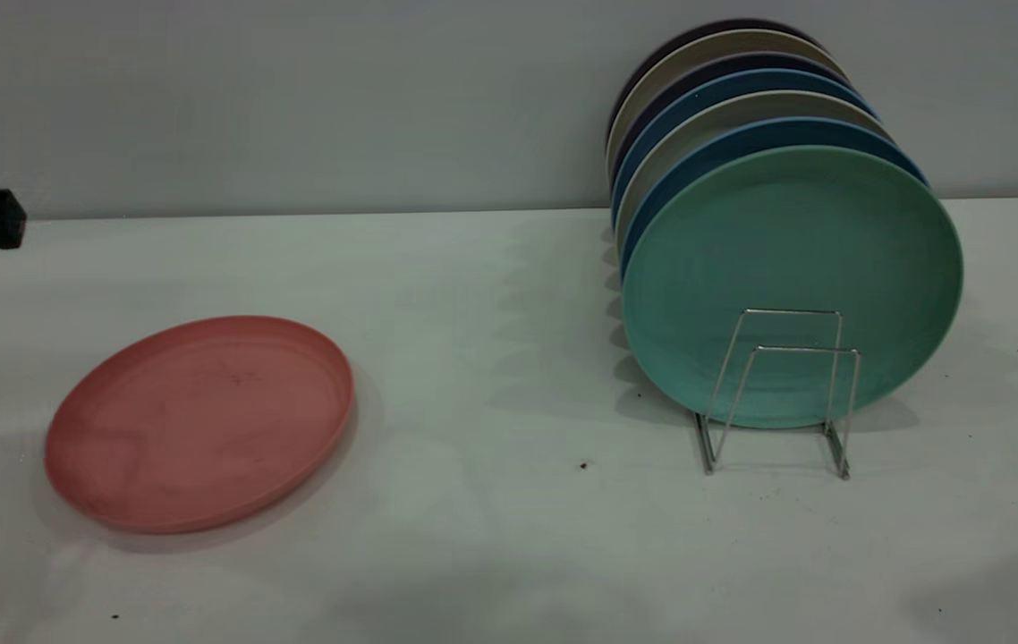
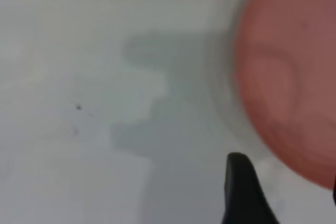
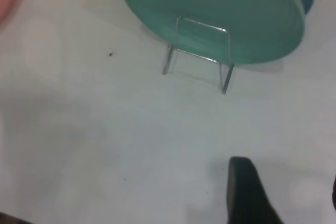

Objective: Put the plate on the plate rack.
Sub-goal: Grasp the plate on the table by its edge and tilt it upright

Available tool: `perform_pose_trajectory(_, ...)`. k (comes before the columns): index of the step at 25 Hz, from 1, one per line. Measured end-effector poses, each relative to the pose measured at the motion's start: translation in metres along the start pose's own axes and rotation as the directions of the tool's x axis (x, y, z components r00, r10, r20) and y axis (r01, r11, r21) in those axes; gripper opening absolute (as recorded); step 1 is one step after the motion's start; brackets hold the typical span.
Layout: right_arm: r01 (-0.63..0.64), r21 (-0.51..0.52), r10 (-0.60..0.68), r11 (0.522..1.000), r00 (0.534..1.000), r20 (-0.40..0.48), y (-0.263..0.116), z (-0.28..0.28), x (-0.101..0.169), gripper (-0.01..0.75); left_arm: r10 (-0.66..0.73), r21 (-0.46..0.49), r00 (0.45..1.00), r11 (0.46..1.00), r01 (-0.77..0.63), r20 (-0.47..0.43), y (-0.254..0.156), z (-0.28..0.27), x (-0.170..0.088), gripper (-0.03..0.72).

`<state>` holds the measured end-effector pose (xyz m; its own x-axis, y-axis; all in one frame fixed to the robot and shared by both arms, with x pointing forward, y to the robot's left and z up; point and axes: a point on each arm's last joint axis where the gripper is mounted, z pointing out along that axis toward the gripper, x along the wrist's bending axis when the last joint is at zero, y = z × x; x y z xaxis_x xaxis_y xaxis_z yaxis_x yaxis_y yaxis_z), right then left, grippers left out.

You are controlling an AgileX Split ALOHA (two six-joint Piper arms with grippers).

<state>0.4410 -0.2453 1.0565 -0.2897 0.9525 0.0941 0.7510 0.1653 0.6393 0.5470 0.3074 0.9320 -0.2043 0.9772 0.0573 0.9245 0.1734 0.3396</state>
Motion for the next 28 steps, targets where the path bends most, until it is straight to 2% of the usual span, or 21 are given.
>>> perform_pose_trajectory(4, -0.013, -0.004, 0.013, 1.0, 1.0, -0.021, 0.006, 0.019, -0.001, 0.407, 0.038, 0.049, 0.999, 0.998, -0.037, -0.022, 0.016, 0.025, 0.006, 0.445)
perform_pose_trajectory(15, -0.044, -0.001, 0.044, 0.999, 0.997, -0.069, 0.012, 0.059, -0.002, 0.407, 0.149, 0.17, 0.989, 0.975, -0.143, -0.023, 0.042, 0.086, -0.005, 0.445)
perform_pose_trajectory(21, -0.043, -0.012, 0.042, 0.999, 0.997, -0.066, 0.015, 0.062, -0.003, 0.407, 0.157, 0.178, 0.987, 0.972, -0.15, -0.024, 0.053, 0.105, -0.009, 0.438)
perform_pose_trajectory(28, -0.045, -0.041, 0.043, 0.998, 0.998, -0.055, 0.017, 0.062, -0.004, 0.407, 0.152, 0.199, 0.988, 0.969, -0.149, -0.002, 0.056, 0.125, -0.014, 0.391)
